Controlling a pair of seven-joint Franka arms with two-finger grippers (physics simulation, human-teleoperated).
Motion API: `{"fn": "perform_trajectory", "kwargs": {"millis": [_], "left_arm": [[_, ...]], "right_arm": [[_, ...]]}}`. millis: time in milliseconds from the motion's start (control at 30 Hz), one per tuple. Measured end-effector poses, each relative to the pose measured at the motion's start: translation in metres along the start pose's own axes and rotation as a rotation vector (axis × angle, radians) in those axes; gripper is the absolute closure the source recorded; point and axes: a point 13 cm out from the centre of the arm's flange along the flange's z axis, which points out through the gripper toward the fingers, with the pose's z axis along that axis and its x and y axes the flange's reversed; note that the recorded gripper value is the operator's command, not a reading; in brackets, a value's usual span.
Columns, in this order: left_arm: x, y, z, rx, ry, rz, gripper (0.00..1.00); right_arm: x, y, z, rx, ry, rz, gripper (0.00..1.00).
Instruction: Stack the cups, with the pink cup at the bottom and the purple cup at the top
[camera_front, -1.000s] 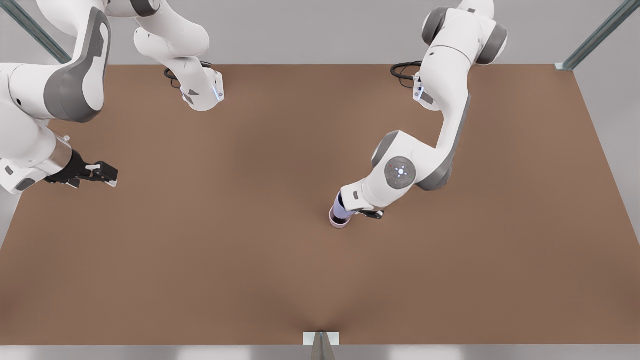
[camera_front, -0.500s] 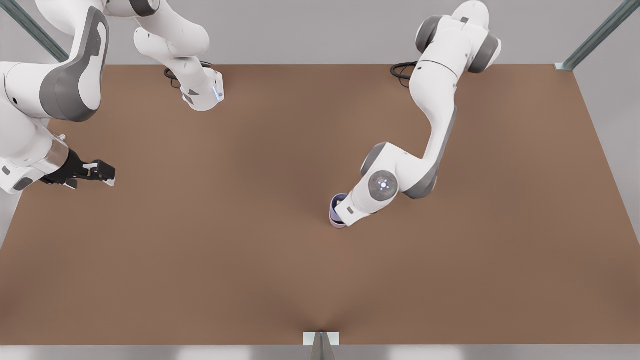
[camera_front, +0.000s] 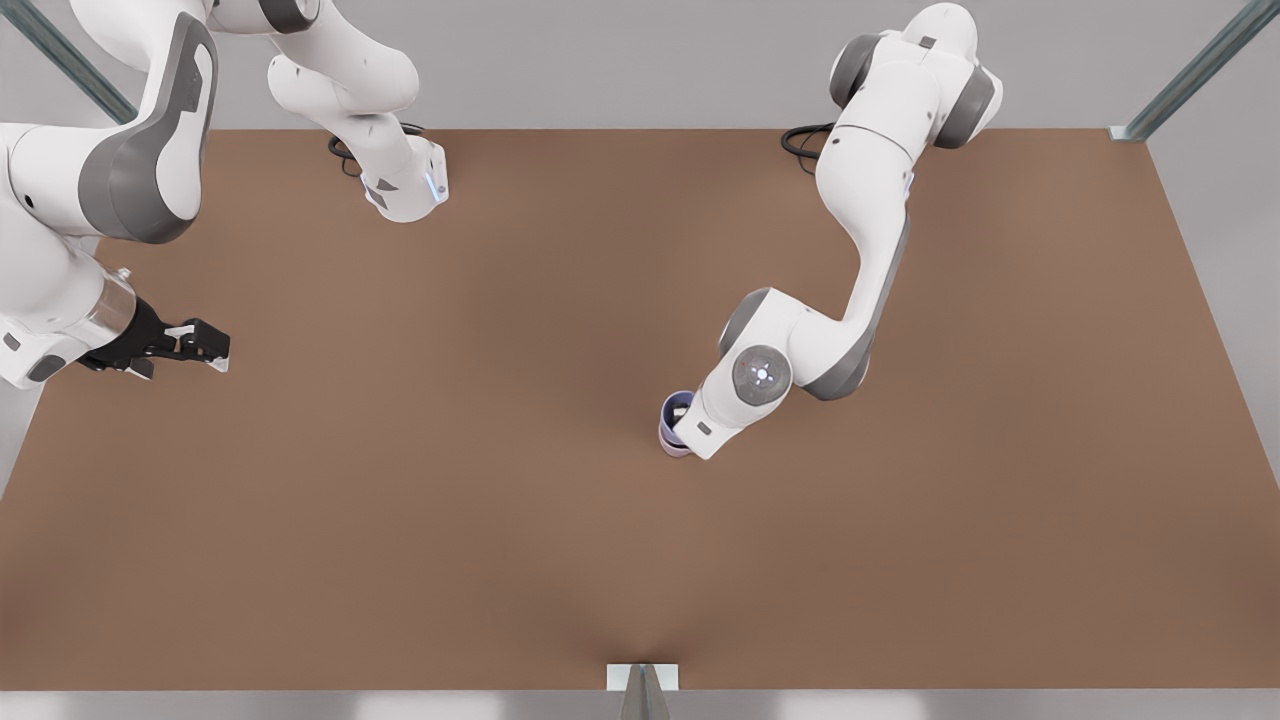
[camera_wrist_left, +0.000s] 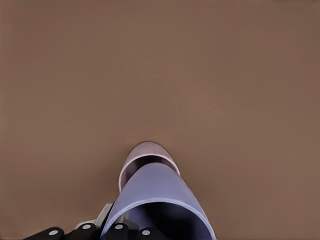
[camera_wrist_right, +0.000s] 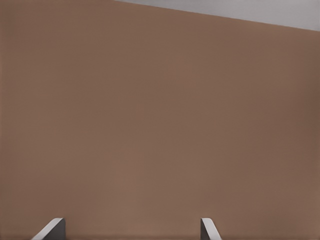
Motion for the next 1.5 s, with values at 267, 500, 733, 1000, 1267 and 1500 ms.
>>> {"fn": "perform_trajectory", "kwargs": {"millis": [267,500,733,1000,1267,1500], "left_arm": [[0.005,-0.003,0.016,-0.014,0.017,-0.045,0.72],[0.006,-0.003,0.018,-0.016,0.021,-0.073,0.70],[0.006,-0.003,0.016,-0.013,0.024,-0.093,0.28],[0.003,-0.001,0.007,-0.013,0.013,-0.105,0.25],[-0.040,0.098,-0.128,-0.093,-0.157,-0.137,0.00],[-0.035,0.247,-0.259,-0.068,-0.192,-0.100,0.00]], "right_arm": [[0.000,-0.001,0.000,0.000,-0.001,-0.005,0.00],[0.000,-0.001,-0.001,0.000,-0.002,-0.007,0.00],[0.000,-0.002,-0.001,0.000,-0.003,-0.009,0.00],[-0.001,-0.001,-0.001,0.001,-0.006,-0.012,0.00],[-0.001,-0.001,-0.001,0.001,-0.008,-0.013,0.00],[-0.001,-0.001,-0.002,0.001,-0.009,-0.014,0.00]]}}
